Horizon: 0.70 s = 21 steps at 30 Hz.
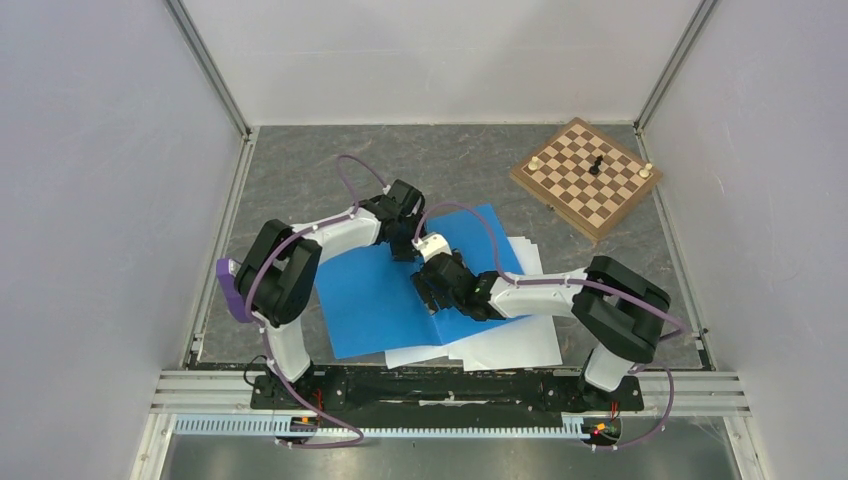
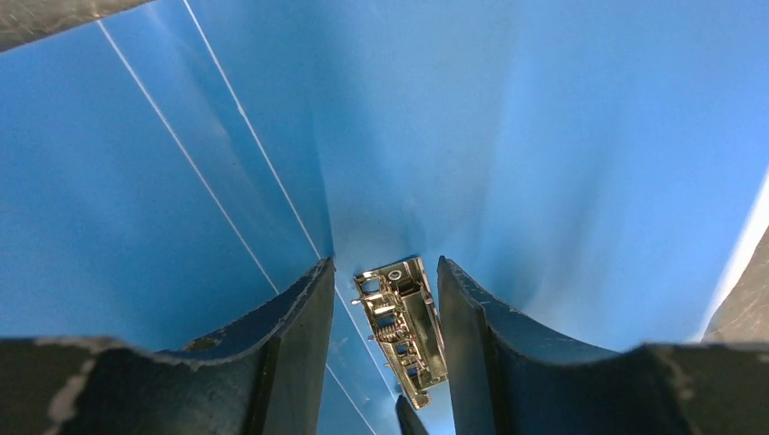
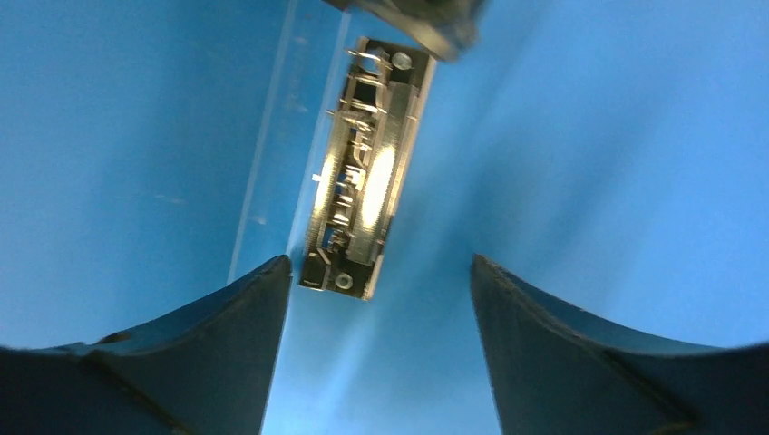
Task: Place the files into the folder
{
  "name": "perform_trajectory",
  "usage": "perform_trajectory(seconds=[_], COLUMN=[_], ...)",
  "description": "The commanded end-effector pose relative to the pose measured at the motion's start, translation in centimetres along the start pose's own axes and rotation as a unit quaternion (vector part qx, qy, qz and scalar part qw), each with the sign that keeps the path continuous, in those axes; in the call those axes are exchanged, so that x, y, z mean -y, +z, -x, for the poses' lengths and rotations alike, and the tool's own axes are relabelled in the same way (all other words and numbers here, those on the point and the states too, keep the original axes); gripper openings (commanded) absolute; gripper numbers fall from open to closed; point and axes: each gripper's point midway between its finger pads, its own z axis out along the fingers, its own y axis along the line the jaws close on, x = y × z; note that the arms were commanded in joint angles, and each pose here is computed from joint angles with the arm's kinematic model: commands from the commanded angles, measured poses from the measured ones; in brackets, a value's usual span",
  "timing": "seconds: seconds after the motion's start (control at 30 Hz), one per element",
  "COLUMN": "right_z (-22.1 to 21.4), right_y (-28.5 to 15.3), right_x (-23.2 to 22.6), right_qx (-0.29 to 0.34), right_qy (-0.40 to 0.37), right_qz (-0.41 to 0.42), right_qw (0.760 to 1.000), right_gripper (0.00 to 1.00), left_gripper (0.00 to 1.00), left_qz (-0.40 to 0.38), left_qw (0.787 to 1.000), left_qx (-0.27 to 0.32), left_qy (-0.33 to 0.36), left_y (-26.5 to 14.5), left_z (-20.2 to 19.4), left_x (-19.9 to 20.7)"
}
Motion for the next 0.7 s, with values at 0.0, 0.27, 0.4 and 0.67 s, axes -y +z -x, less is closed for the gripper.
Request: perform_trajectory(seconds=[0.0,0.27,0.4,0.67], right_z=[-0.7,-1.4,-1.5,-2.1], right_y=[-0.1,-0.6,-0.6,-0.2], right_x=[2.6,3.7,3.7,3.2], right_qx=[-0.005,-0.002,-0.003,-0.018], right_qy=[0.014,0.042,0.047,0.066], right_qz=[-0.069,-0.067,-0.059,-0.036], right_qw=[0.998,0.997,0.997,0.997], right_gripper=[0.70,0.59,0.60,0.59], left_gripper=[0.53,0.53,0.54,0.57], left_qz=[-0.023,0.024,0.049,0.113], left_qw=[0.999,0.998,0.996,0.987], left_qx=[0.026,0.052,0.068,0.076], left_qy=[0.013,0.004,-0.027,-0.089], left_y=[-2.1,-5.4,-6.4,-6.0], left_z=[2.2,1.5,0.2,-2.9], left_x=[1.4,-1.1,-3.7,-8.1])
